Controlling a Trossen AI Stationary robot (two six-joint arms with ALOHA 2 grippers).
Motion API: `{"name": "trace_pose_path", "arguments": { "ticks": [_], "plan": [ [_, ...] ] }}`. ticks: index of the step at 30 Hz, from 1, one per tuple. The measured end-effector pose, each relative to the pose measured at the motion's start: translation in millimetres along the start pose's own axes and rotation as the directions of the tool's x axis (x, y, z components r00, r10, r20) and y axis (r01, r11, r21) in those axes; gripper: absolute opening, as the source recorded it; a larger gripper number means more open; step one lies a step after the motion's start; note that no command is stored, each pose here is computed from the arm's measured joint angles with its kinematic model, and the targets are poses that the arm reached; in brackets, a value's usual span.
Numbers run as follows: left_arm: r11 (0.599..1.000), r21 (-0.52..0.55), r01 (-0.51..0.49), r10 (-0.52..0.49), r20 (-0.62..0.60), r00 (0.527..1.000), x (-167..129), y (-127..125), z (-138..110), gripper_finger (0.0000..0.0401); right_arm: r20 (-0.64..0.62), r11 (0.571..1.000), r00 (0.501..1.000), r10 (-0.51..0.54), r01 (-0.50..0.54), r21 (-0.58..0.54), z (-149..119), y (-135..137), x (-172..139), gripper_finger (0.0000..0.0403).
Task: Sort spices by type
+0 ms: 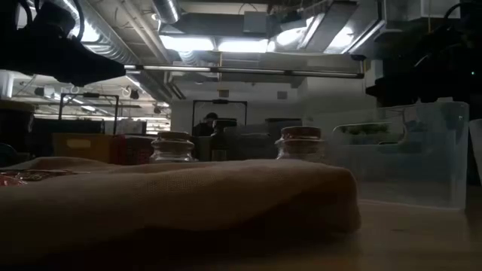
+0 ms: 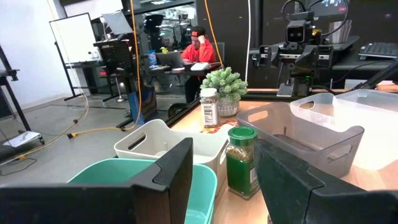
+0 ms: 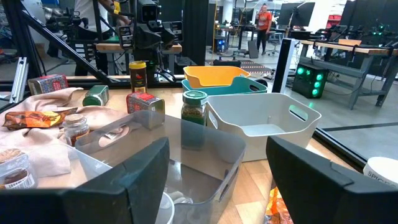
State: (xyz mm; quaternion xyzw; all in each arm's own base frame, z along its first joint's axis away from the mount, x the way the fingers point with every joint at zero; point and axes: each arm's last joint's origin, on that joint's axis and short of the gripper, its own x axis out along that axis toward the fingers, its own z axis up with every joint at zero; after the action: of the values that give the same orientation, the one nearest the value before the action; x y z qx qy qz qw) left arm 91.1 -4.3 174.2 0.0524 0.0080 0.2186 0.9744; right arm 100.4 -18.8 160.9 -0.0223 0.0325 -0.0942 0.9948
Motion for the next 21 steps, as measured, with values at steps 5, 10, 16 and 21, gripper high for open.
{"name": "trace_pose_path", "arguments": {
  "ticks": [5, 10, 16, 21],
  "plan": [
    [1.000, 0.000, 0.000, 0.000, 0.000, 1.000, 0.0, 0.0, 0.0, 0.0155, 0.010, 1.000, 1.000, -0.001, 0.001, 0.000, 0.9, -0.1, 0.0, 0.0269],
    [1.000, 0.000, 0.000, 0.000, 0.000, 1.000, 0.0, 0.0, 0.0, 0.0155, 0.019, 1.000, 1.000, -0.009, 0.008, 0.004, 1.9, -0.3, 0.0, 0.0269],
    [1.000, -0.004, 0.000, 0.000, 0.000, 1.000, 0.0, 0.0, 0.0, 0.0155, 0.028, 1.000, 1.000, -0.009, 0.009, 0.005, 2.8, -0.4, -0.1, 0.0269],
    [0.997, -0.075, 0.000, 0.000, 0.007, 1.000, 0.0, 0.0, 0.6, 0.0155, 0.034, 1.000, 0.999, -0.002, 0.002, 0.005, 3.3, -0.2, -0.1, 0.0269]
  ]
}}
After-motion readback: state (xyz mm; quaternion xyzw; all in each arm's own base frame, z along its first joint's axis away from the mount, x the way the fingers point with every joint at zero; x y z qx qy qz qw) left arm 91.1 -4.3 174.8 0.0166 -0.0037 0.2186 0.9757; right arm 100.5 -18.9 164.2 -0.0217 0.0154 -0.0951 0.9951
